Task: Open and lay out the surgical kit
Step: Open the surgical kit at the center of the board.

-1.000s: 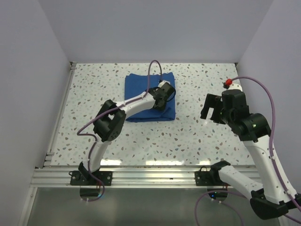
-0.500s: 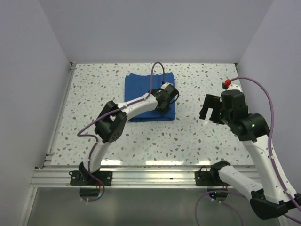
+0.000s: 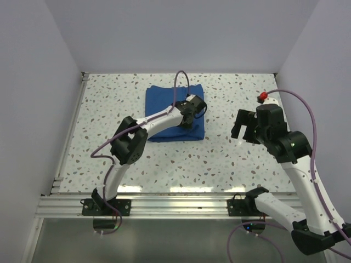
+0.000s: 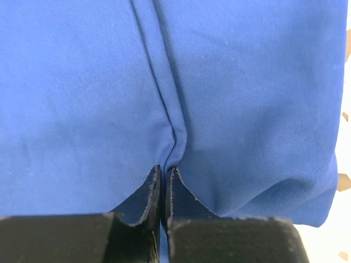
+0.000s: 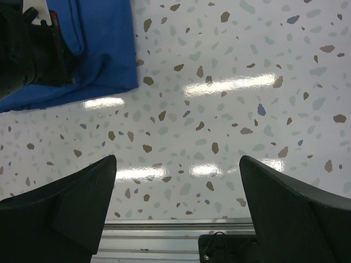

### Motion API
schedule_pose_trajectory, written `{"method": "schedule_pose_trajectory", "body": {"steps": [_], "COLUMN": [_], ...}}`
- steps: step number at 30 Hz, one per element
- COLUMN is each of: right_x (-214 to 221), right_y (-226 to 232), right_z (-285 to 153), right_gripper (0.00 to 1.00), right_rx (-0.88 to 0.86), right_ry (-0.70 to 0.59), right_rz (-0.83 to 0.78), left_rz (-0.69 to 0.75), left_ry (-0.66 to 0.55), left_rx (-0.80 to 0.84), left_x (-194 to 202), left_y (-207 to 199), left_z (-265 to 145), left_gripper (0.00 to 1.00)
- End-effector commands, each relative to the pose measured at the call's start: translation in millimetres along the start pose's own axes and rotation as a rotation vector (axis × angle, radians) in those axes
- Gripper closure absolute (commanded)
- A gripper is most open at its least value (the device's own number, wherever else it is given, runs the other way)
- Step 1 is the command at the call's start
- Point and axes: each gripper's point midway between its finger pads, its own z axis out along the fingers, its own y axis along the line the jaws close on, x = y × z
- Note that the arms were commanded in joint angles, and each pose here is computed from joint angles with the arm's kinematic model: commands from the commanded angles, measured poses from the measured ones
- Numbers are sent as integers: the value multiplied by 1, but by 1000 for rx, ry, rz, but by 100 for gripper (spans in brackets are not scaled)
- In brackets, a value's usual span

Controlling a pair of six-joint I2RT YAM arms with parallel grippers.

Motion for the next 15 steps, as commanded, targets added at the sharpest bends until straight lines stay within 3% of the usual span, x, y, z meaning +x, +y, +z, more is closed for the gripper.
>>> {"method": "schedule_pose_trajectory", "body": {"steps": [1,8,15], "right_x": [-11,-37,-56], "right_y": [15,37,73], "right_z": [11,34,64], "right_gripper": [2,2,3], "right_rx": [-46,-70,-142], "right_ry": [-20,-24,17], "right_rz": [-13,-37,-20], "left_rz": [-68,-247,-408], "left_ry": [-16,-157,-210], "left_rx": [23,11,-135], "left_x": [-30,-87,-68], "left_y": [16,92,215], "left_z": [-11,-70,-109], "left_gripper": [100,100,100]}}
